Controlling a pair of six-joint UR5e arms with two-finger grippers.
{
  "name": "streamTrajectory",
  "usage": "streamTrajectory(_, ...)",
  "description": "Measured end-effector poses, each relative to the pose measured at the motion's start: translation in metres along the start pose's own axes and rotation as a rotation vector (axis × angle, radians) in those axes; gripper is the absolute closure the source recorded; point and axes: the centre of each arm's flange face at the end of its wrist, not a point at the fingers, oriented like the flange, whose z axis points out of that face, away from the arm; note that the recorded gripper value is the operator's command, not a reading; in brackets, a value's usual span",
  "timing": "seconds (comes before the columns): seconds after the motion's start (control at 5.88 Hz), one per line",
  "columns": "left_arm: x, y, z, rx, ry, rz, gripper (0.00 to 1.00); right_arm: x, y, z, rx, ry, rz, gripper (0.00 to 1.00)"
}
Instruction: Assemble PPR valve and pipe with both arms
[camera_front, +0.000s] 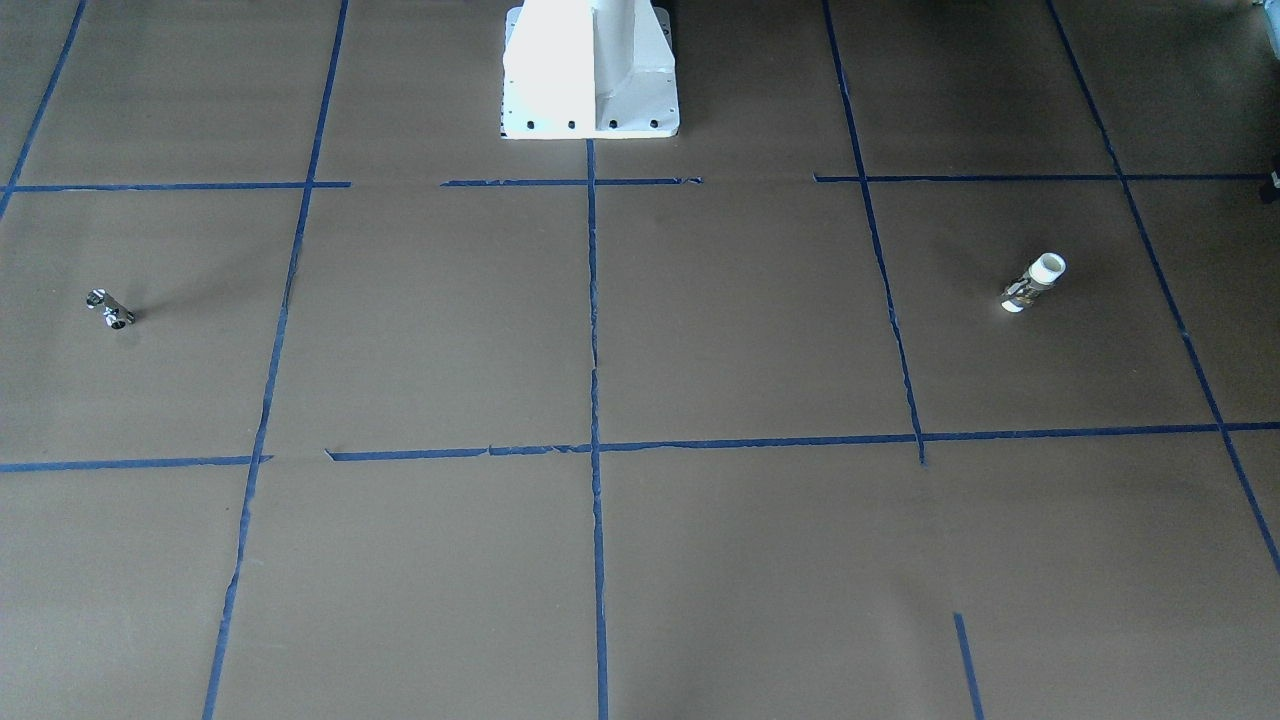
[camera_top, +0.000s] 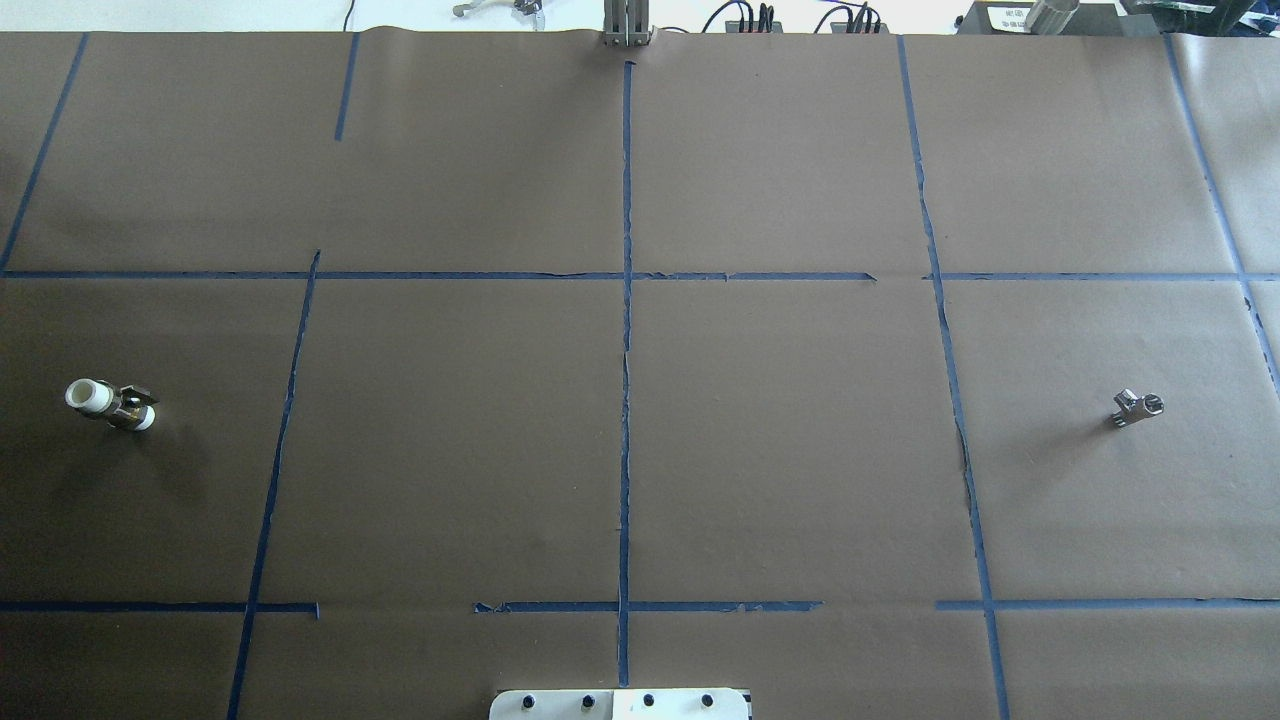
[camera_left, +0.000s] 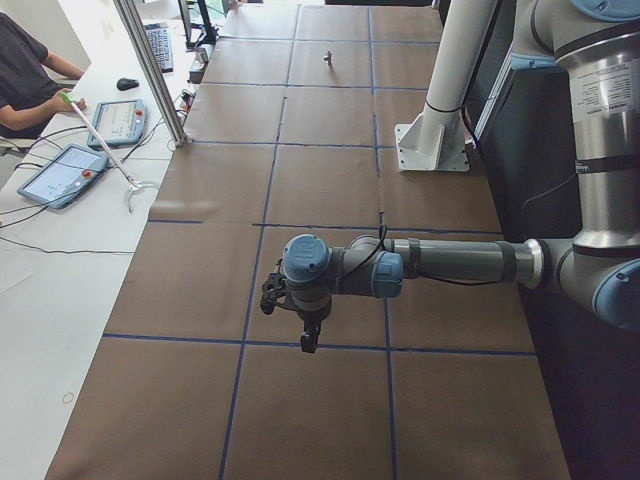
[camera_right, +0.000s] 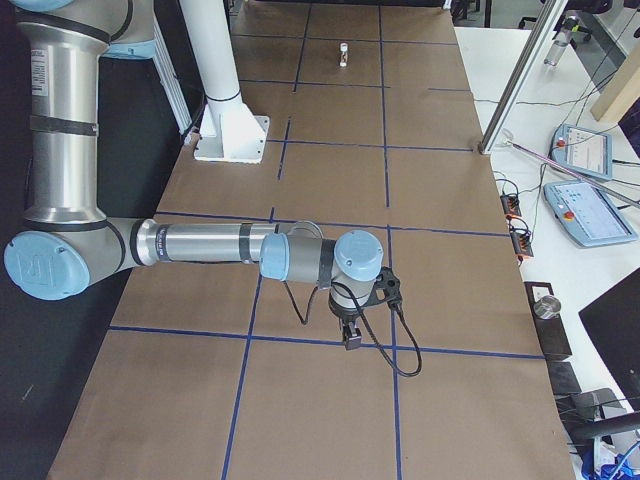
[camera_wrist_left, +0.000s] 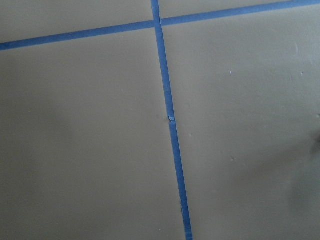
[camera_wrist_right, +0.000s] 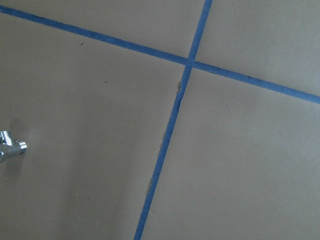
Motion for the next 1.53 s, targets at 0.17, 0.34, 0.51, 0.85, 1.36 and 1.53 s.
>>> streamTrajectory(0.17, 0.001, 0.001, -0.001, 0.004, 0.003, 0.007, 0.00, 0.000, 0.003, 0.001, -0.002, -0.002, 0.001, 0.00)
streamTrajectory(0.34, 0.002, 0.001, -0.002, 0.009, 0.007, 0.012, 0.00, 0.000, 0.007, 0.003, -0.004, -0.007, 0.004, 0.00)
streamTrajectory(0.51, 0.003, 0.001, -0.003, 0.013, 0.008, 0.017, 0.00, 0.000, 0.010, 0.005, -0.005, -0.010, 0.004, 0.00)
streamTrajectory(0.85, 0.008, 0.000, -0.007, 0.024, 0.010, 0.033, 0.00, -0.001, 0.014, 0.007, -0.003, -0.015, 0.004, 0.00)
streamTrajectory(1.36, 0.060, -0.017, -0.012, 0.022, 0.135, -0.005, 0.00, -0.001, 0.016, 0.008, -0.002, -0.021, 0.003, 0.00)
streamTrajectory(1.53, 0.102, -0.027, -0.016, 0.008, 0.155, -0.036, 0.00, -0.002, 0.016, 0.007, 0.000, -0.021, 0.001, 0.00)
